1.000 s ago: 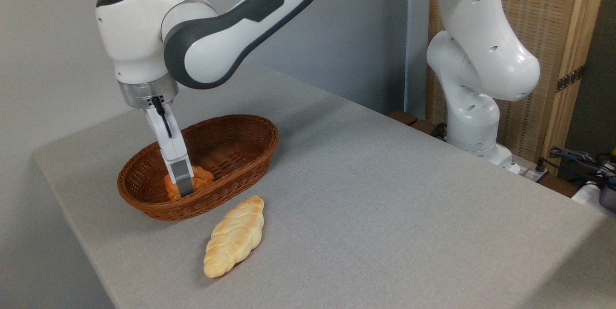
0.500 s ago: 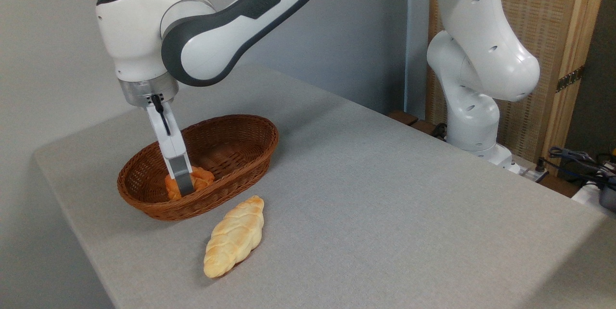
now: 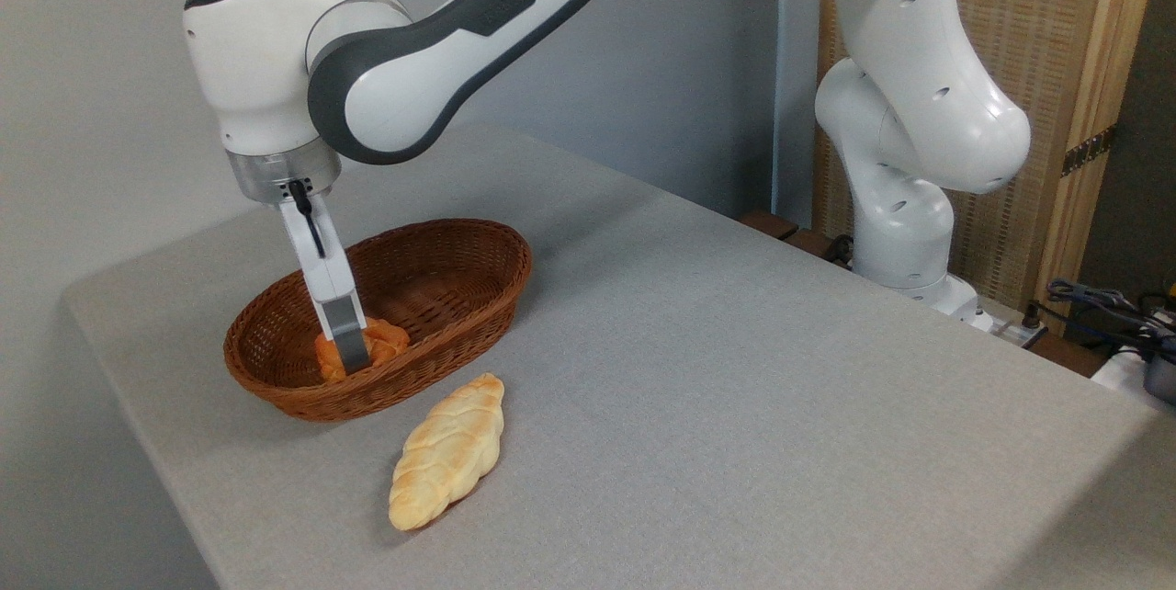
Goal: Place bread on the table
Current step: 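Close the gripper fingers on the orange roll, then lift the orange roll up out of the basket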
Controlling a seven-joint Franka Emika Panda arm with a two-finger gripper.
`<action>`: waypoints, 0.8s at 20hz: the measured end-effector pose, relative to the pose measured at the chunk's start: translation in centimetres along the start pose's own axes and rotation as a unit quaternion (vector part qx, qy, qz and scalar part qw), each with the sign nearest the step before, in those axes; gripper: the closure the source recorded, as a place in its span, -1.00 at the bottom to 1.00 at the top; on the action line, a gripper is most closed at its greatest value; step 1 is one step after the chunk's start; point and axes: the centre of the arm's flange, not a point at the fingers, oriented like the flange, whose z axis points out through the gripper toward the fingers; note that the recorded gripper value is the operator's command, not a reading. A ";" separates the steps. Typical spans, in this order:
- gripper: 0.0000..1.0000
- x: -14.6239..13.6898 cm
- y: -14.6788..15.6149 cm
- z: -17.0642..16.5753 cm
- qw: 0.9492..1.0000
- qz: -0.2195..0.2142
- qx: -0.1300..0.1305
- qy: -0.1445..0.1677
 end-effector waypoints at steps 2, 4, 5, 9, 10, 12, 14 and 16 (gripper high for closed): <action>0.14 0.0 0.0 0.0 1.000 0.000 0.000 0.000; 0.14 0.0 0.0 0.0 1.000 0.000 0.000 0.000; 0.14 0.0 0.0 0.0 1.000 0.000 0.000 0.000; 0.14 0.0 0.1 -0.1 1.000 -0.001 0.000 0.001; 0.14 0.1 0.1 -0.1 1.000 -0.001 0.001 0.001; 0.14 0.1 0.1 -0.2 1.000 -0.004 0.001 0.001; 0.14 0.1 0.1 -0.3 1.000 -0.006 0.001 0.002; 0.14 0.3 0.4 -0.4 1.000 -0.004 0.002 0.003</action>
